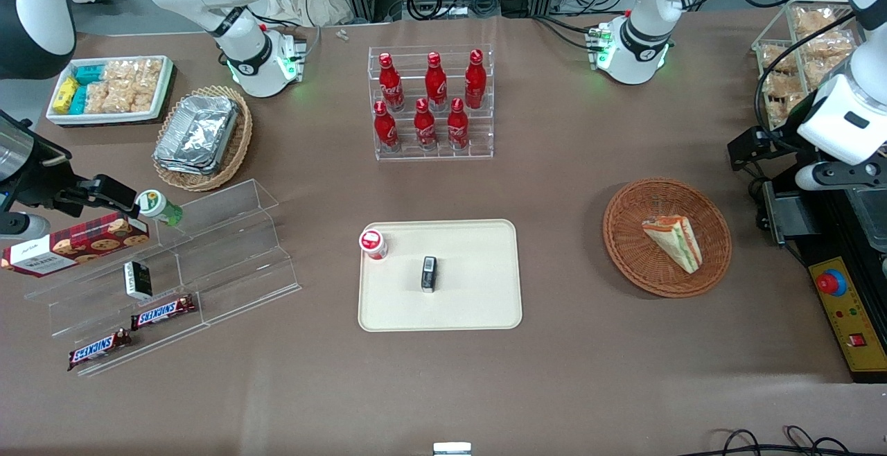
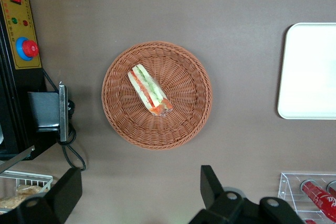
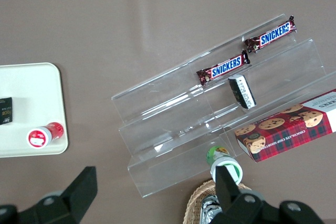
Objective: Place sandwich from basket to tray
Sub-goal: 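Move the left gripper over the sandwich in the wicker basket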
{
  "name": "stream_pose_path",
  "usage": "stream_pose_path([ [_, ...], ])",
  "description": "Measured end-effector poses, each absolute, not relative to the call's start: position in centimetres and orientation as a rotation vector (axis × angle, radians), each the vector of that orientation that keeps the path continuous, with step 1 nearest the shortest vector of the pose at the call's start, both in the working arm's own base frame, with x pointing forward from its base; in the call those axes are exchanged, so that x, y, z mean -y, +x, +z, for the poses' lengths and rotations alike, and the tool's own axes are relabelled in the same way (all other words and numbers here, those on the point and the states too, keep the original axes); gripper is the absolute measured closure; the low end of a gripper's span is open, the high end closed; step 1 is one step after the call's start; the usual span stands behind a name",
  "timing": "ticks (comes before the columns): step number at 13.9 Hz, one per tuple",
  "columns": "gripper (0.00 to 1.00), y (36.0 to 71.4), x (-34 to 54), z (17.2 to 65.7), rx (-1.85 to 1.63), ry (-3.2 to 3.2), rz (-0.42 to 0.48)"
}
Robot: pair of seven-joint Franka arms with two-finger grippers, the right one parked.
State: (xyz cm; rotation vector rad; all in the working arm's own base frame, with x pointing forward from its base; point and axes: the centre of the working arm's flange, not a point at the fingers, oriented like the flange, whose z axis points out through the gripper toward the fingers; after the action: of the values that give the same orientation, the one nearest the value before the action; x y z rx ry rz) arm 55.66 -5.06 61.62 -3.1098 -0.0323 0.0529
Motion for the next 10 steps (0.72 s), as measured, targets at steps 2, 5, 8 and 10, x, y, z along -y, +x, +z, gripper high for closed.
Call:
stream_pose_path([
  [2,0.00,55.61,5.02,61.67,0.033,-3.110,0.052],
  [5,0.00,55.61,4.94,61.68,0.037,-3.110,0.052],
  [8,0.00,55.61,4.87,61.58,0.038,-3.107,0.055],
  [10,0.00,55.60,4.86,61.41,0.057,-3.105,0.060],
])
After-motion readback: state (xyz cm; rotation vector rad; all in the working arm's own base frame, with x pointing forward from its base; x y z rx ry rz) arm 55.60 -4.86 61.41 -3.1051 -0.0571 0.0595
